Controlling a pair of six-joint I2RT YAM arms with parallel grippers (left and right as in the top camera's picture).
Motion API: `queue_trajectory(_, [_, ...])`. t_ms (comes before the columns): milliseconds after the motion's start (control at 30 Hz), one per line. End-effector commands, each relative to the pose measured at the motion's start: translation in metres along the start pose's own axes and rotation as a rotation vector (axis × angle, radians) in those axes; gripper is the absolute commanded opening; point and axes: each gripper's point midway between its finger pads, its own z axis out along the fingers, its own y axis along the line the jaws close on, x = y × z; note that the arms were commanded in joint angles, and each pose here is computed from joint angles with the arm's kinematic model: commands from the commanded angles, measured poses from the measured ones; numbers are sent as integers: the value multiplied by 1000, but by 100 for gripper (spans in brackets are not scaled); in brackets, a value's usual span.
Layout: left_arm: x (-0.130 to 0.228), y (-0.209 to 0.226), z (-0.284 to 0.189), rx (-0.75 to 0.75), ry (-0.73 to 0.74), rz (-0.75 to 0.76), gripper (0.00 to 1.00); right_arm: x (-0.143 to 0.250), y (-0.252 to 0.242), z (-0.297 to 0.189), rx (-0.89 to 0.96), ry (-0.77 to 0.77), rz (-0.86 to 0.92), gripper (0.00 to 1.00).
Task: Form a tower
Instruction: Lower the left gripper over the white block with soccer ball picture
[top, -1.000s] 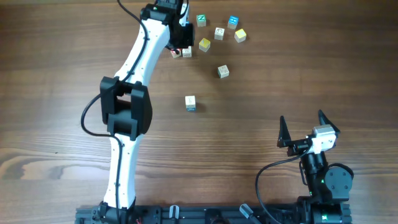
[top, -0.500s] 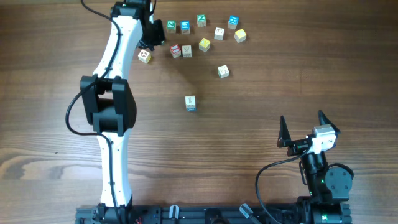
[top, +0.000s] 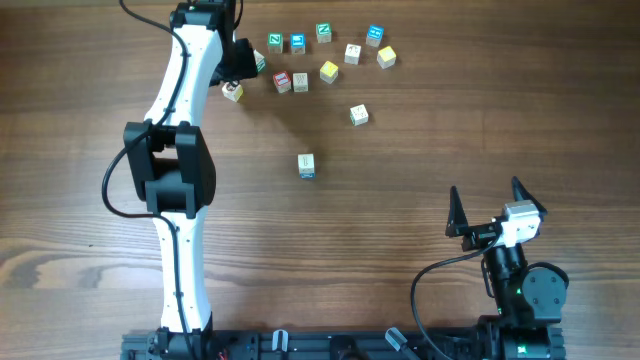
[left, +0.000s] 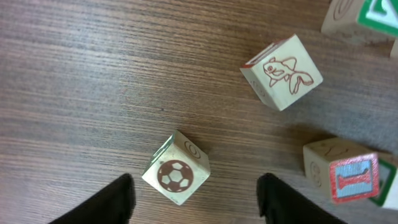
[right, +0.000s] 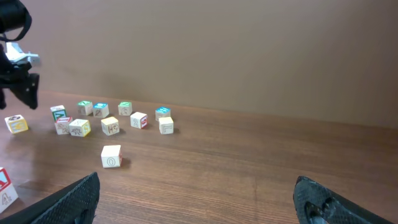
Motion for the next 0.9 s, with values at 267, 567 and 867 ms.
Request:
queue_trajectory(267, [12,8,19,-27,41,114,90,-3,1,0,-7,-12,13,100])
queue_trajectory(567, [20,10,26,-32,65,114,50,-3,1,0,-7,-12,13,100])
queue_trajectory(867, [18,10,28,-31,56,114,68,-3,1,0,-7,-12,12,100])
